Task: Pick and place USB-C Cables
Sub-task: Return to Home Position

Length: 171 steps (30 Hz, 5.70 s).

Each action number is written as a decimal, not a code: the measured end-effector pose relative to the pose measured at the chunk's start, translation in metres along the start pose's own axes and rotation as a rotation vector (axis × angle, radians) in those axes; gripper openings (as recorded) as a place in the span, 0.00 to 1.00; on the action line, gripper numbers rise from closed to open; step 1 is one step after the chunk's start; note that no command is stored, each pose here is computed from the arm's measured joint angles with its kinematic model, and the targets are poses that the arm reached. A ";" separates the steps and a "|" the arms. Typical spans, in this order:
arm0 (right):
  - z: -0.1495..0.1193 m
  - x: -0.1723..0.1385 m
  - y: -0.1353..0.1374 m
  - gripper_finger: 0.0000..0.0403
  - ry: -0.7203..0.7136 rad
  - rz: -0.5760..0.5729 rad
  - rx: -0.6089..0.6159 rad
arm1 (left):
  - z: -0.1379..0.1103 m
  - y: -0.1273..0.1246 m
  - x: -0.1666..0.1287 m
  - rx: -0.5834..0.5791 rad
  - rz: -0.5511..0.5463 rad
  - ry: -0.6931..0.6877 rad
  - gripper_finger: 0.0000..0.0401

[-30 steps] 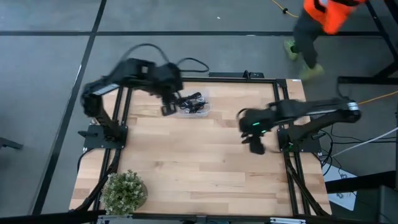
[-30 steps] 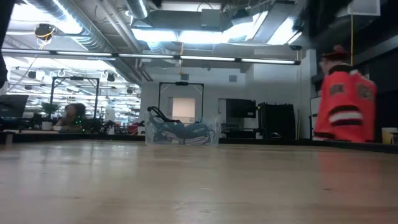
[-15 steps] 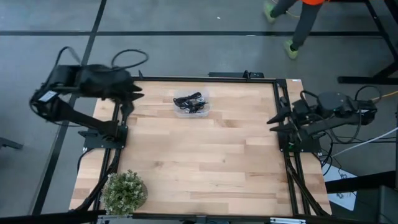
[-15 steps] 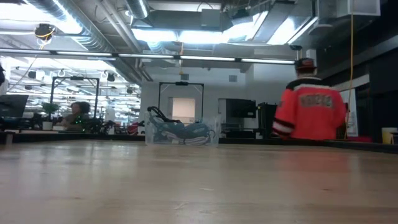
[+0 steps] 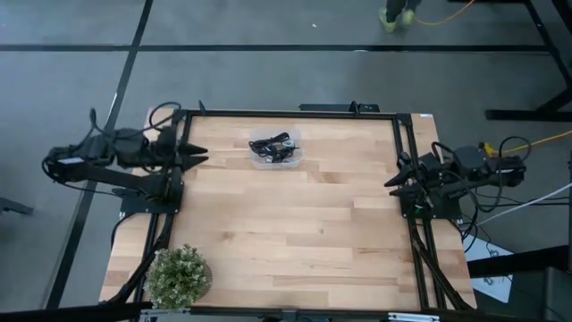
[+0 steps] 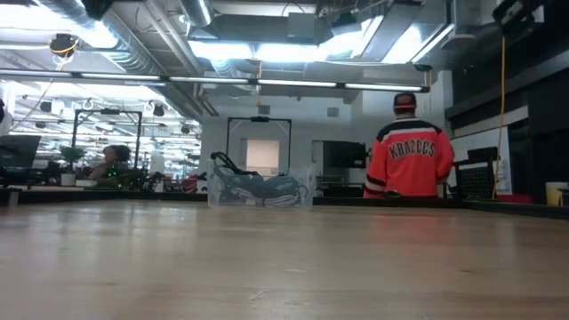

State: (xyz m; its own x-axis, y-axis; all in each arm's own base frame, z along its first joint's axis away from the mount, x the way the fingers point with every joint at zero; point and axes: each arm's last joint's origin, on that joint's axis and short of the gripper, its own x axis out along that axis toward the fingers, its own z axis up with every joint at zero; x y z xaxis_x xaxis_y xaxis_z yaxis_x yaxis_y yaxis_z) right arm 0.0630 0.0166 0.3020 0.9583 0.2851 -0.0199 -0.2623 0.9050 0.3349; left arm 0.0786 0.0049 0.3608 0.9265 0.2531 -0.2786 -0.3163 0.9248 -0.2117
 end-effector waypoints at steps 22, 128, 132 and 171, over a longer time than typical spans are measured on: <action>-0.061 0.007 -0.020 0.33 -0.069 0.101 0.002 | -0.114 0.020 0.033 -0.058 -0.173 -0.213 0.27; -0.125 0.035 -0.048 0.33 -0.055 -0.017 0.098 | -0.181 0.024 0.068 -0.040 -0.385 -0.207 0.27; -0.125 0.035 -0.048 0.33 -0.055 -0.017 0.096 | -0.181 0.024 0.068 -0.040 -0.385 -0.207 0.27; -0.125 0.035 -0.048 0.33 -0.055 -0.017 0.095 | -0.181 0.024 0.068 -0.040 -0.385 -0.207 0.27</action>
State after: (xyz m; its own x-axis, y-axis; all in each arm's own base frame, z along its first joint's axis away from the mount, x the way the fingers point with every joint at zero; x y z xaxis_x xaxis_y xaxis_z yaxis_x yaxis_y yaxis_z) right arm 0.0949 0.0231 0.1676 0.9681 0.2494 0.0246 -0.2362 0.8748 0.4230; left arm 0.0971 -0.0076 0.1673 0.9984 -0.0525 0.0200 0.0560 0.9522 -0.3002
